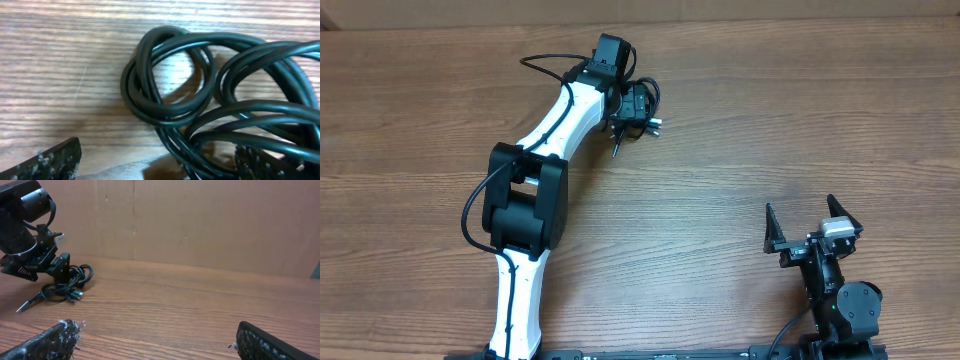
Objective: Untangle cables
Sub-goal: 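Lower the left gripper and grasp a loop of the black cable, then lift the cable bundle with the left gripper and pull it toward center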
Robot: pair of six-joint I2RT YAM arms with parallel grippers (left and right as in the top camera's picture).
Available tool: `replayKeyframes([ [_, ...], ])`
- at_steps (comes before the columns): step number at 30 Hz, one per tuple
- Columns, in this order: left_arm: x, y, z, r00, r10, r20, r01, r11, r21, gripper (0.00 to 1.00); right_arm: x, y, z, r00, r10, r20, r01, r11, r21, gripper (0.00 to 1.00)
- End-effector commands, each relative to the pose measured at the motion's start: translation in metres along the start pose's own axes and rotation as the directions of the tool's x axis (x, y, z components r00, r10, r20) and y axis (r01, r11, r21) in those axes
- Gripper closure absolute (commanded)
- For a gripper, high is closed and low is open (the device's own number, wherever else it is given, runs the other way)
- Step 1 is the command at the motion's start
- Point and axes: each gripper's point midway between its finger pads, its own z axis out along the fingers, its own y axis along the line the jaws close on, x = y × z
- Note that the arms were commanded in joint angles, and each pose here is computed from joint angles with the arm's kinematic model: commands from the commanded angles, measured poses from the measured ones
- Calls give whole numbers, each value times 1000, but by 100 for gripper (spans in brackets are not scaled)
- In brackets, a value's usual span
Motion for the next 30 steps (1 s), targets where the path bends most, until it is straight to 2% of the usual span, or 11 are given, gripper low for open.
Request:
replayKeyframes([
  [1, 11, 8, 17, 999, 0, -37, -1, 999, -45, 7, 2, 2, 0, 1000, -1, 5, 1, 1000, -12, 0],
  [9, 33, 12, 17, 989, -82, -123, 74, 995, -66, 28, 2, 2, 0, 1000, -1, 5, 1, 1000, -12, 0],
  [12, 46, 9, 15, 980, -82, -182, 75, 996, -44, 42, 2, 2, 0, 1000, -1, 5, 1, 1000, -12, 0],
  [16, 63, 9, 11, 963, -82, -255, 75, 996, -40, 74, 2, 2, 0, 1000, -1, 5, 1, 1000, -12, 0],
  [18, 71, 11, 9, 955, -83, -286, 70, 996, -54, 84, 2, 2, 0, 1000, -1, 5, 1, 1000, -12, 0],
  [22, 88, 17, 3, 932, -85, -353, 58, 995, -86, 96, 2, 2, 0, 1000, -1, 5, 1, 1000, -12, 0],
  [30, 125, 21, -15, 867, -166, -469, 85, 978, -190, 96, 2, 2, 0, 1000, -1, 5, 1, 1000, -12, 0],
])
